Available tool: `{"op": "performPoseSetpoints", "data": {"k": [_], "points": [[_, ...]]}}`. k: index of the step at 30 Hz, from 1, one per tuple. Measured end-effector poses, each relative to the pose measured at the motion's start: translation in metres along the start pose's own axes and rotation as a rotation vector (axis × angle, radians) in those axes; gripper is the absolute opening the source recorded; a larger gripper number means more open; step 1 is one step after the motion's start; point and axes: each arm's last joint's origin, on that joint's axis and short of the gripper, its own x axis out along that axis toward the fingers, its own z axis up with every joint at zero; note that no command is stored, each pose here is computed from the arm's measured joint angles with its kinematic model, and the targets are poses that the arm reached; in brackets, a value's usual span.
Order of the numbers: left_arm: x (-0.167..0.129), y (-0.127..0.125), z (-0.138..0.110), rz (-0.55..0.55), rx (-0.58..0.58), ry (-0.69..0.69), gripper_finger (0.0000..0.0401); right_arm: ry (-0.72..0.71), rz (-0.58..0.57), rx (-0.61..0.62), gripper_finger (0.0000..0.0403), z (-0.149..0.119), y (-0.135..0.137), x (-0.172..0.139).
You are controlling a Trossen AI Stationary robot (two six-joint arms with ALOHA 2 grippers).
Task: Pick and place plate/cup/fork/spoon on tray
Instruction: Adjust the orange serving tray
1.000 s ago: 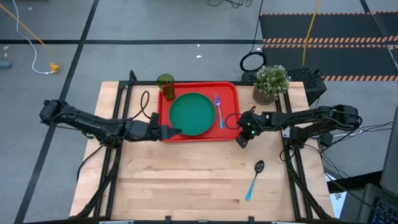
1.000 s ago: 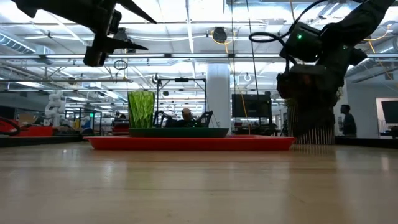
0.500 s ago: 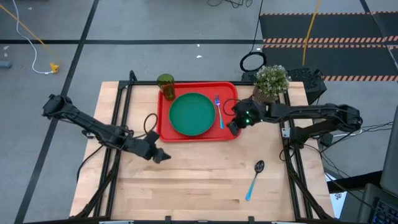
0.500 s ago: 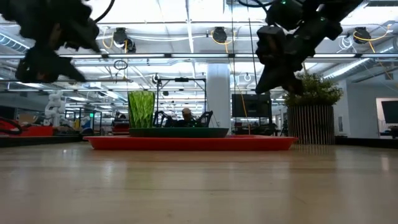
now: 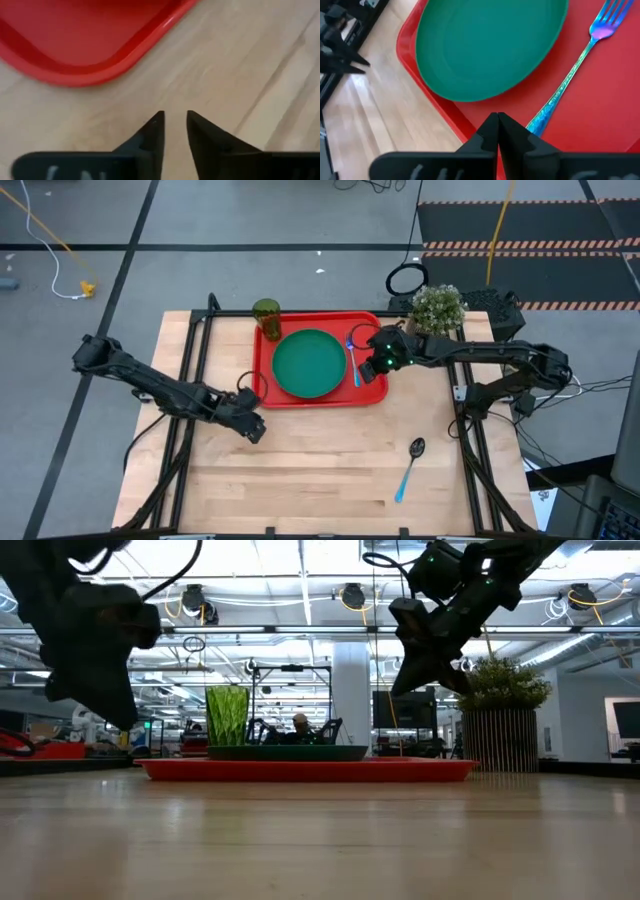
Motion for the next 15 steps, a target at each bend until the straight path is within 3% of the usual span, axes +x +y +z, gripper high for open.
{"op": "performPoseSetpoints", "data": {"k": [3, 9, 15], "points": [[0.008, 0.002, 0.001, 0.044, 0.046, 0.014, 0.0052, -0.005, -0.003, 0.018, 0.0000, 0.001, -0.001, 0.000], [0.020, 0.007, 0.007, 0.094, 0.020, 0.016, 0.0008, -0.003, -0.011, 0.034, 0.0000, 0.002, -0.004, -0.001], [0.023, 0.009, 0.016, 0.101, -0.013, -0.023, 0.0016, -0.007, -0.017, 0.056, 0.0000, 0.004, -0.006, -0.001]]}}
